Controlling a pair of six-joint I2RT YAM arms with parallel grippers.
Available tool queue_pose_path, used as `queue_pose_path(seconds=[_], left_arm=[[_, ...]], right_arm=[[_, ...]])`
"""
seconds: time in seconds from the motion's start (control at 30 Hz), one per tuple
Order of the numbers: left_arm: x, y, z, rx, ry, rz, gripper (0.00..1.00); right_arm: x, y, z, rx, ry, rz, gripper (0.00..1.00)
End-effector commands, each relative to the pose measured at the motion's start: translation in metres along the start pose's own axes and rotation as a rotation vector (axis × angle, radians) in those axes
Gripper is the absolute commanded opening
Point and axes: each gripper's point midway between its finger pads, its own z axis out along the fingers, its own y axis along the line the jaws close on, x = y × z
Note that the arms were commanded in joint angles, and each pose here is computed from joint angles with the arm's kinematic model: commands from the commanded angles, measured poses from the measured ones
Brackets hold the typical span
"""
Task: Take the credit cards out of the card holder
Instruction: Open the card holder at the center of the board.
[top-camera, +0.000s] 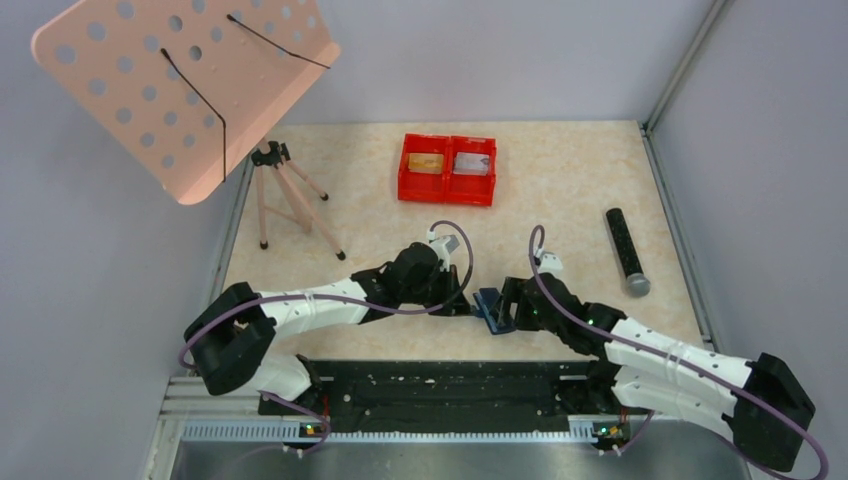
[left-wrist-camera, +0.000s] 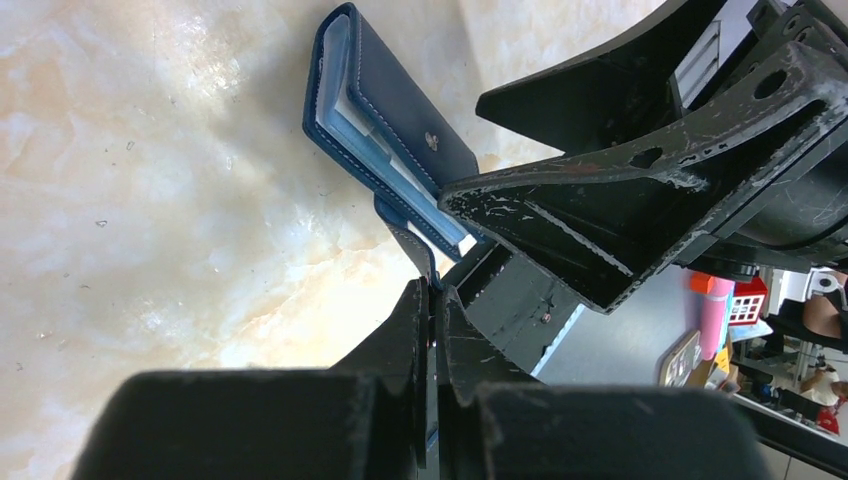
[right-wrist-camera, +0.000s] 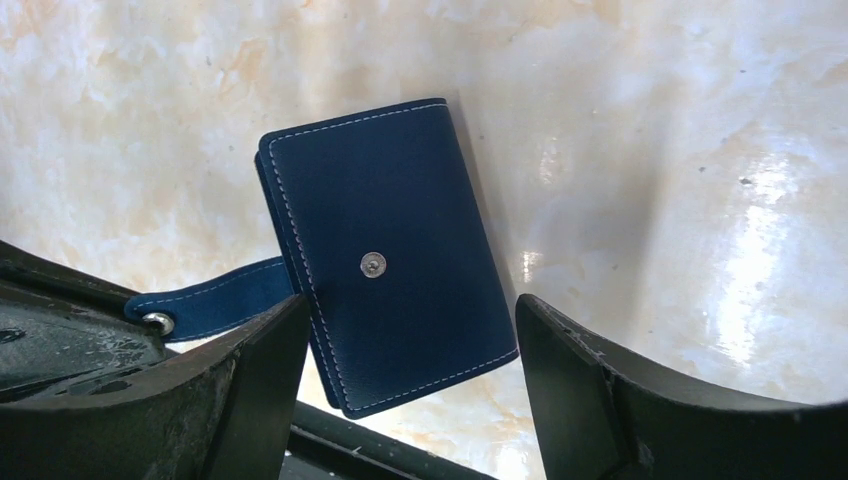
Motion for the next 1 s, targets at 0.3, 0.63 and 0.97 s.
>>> queue_pose_path(seconds=[0.3, 0.63, 0.97], left_arm=[[-0.008, 0.003, -0.009, -0.025, -0.056, 0.013, 0.00], [-0.004, 0.015, -0.017, -0.066, -0.074, 0.016, 0.00], [-0.004, 0.016, -0.021, -0.071, -0.082, 0.027, 0.00]], right_arm=[[-0.036, -0.020, -0.033, 0.143, -0.138, 0.032, 0.70], [-0.040, -0.045, -0.043, 0.258, -0.184, 0.094, 0.67], [-0.049, -0.053, -0.054, 0.310, -0.216, 0.121, 0.65]])
